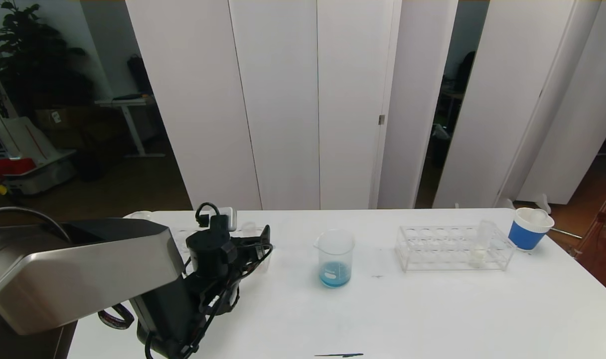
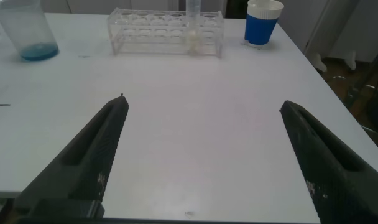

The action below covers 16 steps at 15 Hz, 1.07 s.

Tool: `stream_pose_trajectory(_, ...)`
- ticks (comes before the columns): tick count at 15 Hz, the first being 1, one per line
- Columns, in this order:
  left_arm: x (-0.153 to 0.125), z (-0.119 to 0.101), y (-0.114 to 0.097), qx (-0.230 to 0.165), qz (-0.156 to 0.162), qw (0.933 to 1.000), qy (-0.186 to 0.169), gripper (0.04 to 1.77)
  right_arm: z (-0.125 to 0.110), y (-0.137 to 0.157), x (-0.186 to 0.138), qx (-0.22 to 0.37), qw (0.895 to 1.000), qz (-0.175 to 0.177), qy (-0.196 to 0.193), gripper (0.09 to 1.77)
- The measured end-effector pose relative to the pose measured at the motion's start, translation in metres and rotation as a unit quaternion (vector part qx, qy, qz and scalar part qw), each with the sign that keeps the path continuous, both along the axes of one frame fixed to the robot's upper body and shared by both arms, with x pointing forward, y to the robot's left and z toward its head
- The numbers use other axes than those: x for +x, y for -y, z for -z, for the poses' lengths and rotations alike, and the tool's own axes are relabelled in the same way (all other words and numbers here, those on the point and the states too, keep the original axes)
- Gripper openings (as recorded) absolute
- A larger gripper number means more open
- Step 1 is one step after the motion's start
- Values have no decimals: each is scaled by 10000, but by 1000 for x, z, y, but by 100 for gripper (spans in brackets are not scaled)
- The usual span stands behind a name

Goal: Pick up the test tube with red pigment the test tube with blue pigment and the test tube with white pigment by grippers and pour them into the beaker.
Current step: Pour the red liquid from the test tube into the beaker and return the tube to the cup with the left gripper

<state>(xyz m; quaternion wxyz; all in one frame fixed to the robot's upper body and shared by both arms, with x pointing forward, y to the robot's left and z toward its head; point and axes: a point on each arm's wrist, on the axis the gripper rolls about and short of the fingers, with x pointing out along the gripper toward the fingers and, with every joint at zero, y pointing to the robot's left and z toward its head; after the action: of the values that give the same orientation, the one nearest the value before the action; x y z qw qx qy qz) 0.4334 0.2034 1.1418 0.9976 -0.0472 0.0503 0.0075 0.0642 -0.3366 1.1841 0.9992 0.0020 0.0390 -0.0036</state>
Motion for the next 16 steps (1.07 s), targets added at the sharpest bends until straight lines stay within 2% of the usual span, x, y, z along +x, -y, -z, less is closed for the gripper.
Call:
stream_pose_trajectory(1, 1, 0, 0, -1, -3, 10000, 9, 132, 0, 0, 0, 2, 10000, 0, 2, 175)
stream_pose_trajectory(2, 1, -1, 0, -9, 17, 10000, 25, 87, 0, 0, 0, 0, 10000, -2, 0, 175)
stream_pose_trajectory(3, 1, -1, 1, -5, 43, 10000, 25, 50, 0, 0, 0, 2, 10000, 0, 2, 175)
stream_pose_trajectory(4, 1, -1, -1, -7, 28, 10000, 30, 42, 0, 0, 0, 0, 10000, 0, -1, 175)
stream_pose_trajectory(5, 1, -1, -1, -11, 22, 10000, 35, 66, 0, 0, 0, 2, 10000, -1, 2, 175)
stream_pose_trajectory(6, 1, -2, -1, -5, 11, 10000, 25, 73, 0, 0, 0, 2, 10000, 3, 2, 175)
stream_pose_trajectory(8, 0, -3, -1, -10, 12, 10000, 34, 58, 0, 0, 0, 2, 10000, -2, 0, 175)
stream_pose_trajectory(13, -1, -8, -1, 226, 27, 9997, 97, 58, 0, 0, 0, 2, 10000, 3, -2, 175)
stream_pose_trajectory(16, -3, -16, -1, 237, 66, 9995, 177, 58, 0, 0, 0, 2, 10000, -1, 0, 175)
